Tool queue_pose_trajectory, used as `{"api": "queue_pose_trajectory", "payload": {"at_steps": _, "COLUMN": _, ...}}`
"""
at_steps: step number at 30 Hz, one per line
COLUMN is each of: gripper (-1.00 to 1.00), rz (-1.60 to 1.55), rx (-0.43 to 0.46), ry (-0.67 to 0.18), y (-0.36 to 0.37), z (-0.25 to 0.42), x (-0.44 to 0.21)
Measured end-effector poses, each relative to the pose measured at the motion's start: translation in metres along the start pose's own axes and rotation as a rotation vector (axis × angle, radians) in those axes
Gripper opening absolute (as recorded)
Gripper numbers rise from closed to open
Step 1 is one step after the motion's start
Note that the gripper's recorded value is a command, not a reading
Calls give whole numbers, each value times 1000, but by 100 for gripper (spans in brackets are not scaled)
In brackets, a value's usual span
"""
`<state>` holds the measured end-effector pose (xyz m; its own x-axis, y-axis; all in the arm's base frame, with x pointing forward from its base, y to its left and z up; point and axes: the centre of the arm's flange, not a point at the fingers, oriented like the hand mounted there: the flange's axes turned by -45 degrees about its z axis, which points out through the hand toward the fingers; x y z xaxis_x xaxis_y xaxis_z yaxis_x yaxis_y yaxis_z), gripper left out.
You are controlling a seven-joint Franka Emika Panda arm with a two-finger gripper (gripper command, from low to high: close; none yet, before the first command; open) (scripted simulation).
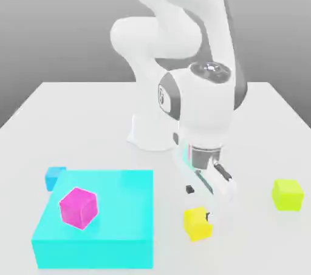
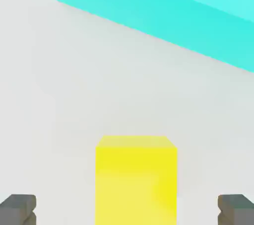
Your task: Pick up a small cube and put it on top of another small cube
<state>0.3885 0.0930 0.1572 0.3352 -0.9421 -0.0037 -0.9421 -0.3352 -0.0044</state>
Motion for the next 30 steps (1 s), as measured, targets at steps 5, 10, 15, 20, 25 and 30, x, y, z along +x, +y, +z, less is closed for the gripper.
{"api": "queue_pose_trajectory", "payload": {"at_steps": 5, "gripper": -100, "rz": 0, "rx": -3, "ry": 2, "y": 2, "z": 28, "x": 0}}
{"api": "queue_pose_trajectory", "payload": {"at_steps": 10, "gripper": -100, "rz": 0, "rx": -1, "ry": 2, "y": 2, "z": 28, "x": 0}}
{"api": "queue_pose_trajectory", "payload": {"at_steps": 15, "gripper": -100, "rz": 1, "rx": 0, "ry": 1, "y": 1, "z": -17, "x": 0}}
{"api": "queue_pose_trajectory", "payload": {"at_steps": 20, "gripper": -100, "rz": 151, "rx": -7, "ry": 19, "y": -2, "z": -63, "x": 72}}
{"api": "queue_pose_trajectory", "payload": {"at_steps": 25, "gripper": -100, "rz": 353, "rx": -10, "ry": 22, "y": 13, "z": -115, "x": 168}}
{"api": "queue_pose_trajectory", "payload": {"at_steps": 30, "gripper": -100, "rz": 497, "rx": -3, "ry": 8, "y": 41, "z": -155, "x": 235}}
